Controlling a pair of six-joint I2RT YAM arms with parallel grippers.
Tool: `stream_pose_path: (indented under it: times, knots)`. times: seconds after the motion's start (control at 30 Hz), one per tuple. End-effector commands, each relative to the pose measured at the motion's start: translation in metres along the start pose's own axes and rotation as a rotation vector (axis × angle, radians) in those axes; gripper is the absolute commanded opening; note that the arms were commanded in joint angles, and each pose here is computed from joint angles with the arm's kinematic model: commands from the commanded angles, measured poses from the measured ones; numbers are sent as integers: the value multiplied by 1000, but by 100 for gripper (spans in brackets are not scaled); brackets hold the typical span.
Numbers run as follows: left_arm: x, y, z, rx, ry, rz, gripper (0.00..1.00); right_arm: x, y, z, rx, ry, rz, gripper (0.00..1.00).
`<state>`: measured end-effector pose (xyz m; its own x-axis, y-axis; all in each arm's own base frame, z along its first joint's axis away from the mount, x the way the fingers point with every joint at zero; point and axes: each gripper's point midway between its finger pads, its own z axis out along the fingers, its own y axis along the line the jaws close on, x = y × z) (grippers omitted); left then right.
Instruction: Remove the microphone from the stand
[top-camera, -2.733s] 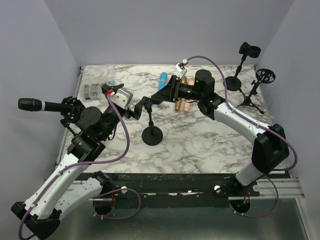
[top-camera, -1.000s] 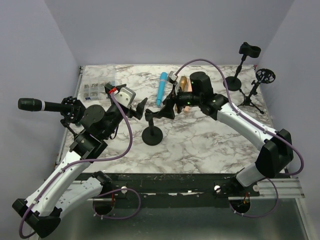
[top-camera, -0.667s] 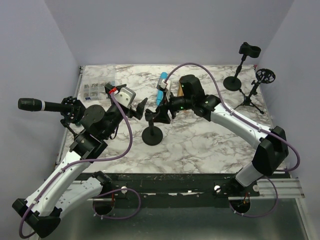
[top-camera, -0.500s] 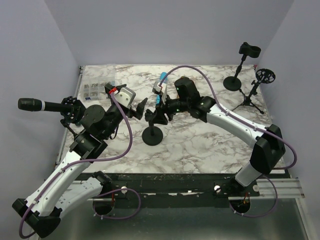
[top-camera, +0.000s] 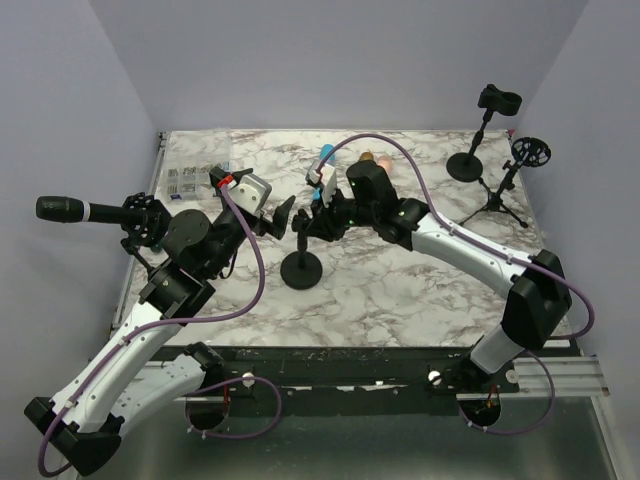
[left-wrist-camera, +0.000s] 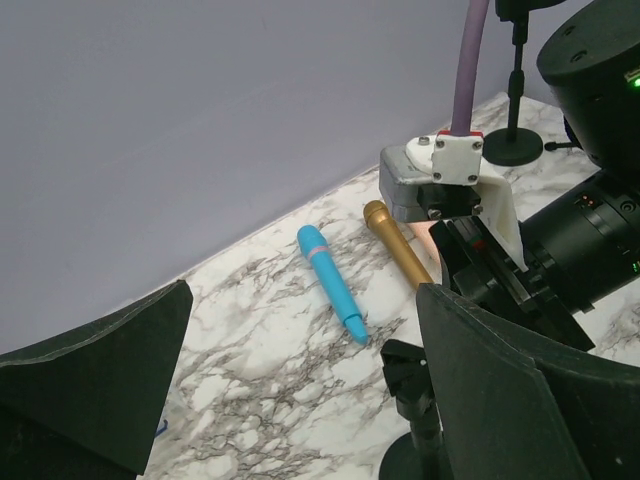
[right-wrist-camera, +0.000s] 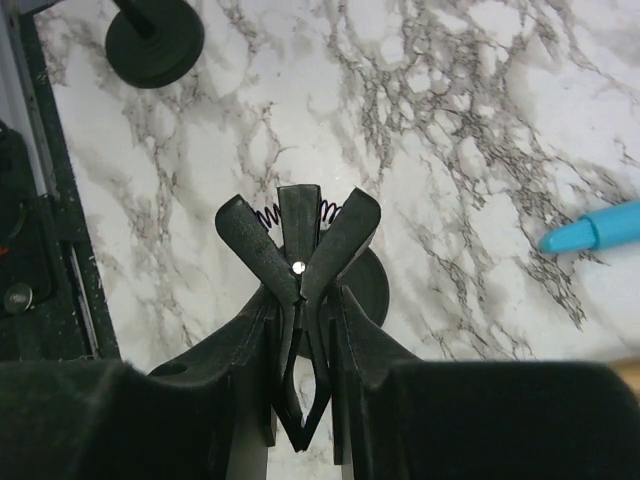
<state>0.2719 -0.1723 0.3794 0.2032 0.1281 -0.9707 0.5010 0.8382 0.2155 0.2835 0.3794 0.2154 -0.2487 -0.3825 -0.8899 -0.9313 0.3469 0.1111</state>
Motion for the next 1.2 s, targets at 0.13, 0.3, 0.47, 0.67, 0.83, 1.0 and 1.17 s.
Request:
stream_pose_path:
  times: [0.13,0.3,0.47,0.67,0.83,1.0,1.17]
  knots:
    - [-9,2,-2,-9,-19,-14,98,-17,-41,-32,336,-97,67,1]
    - [-10,0,-2,-3,-21,-18,99,-10,-64,-71,556,-101,118,1]
    - [-11,-1,-3,1,-21,-24,98,6,-86,-116,799,-63,163,1]
    - [-14,-2,-4,3,-27,-25,99,39,-111,-183,1144,-9,239,1]
    - [-11,-4,-5,-5,-22,-8,99,71,-149,-250,1365,-19,419,1]
    - [-8,-10,-3,2,-14,11,99,89,-183,-314,1539,-105,619,1]
    - [-8,-14,-3,9,-13,17,98,124,-200,-361,1712,-122,723,1]
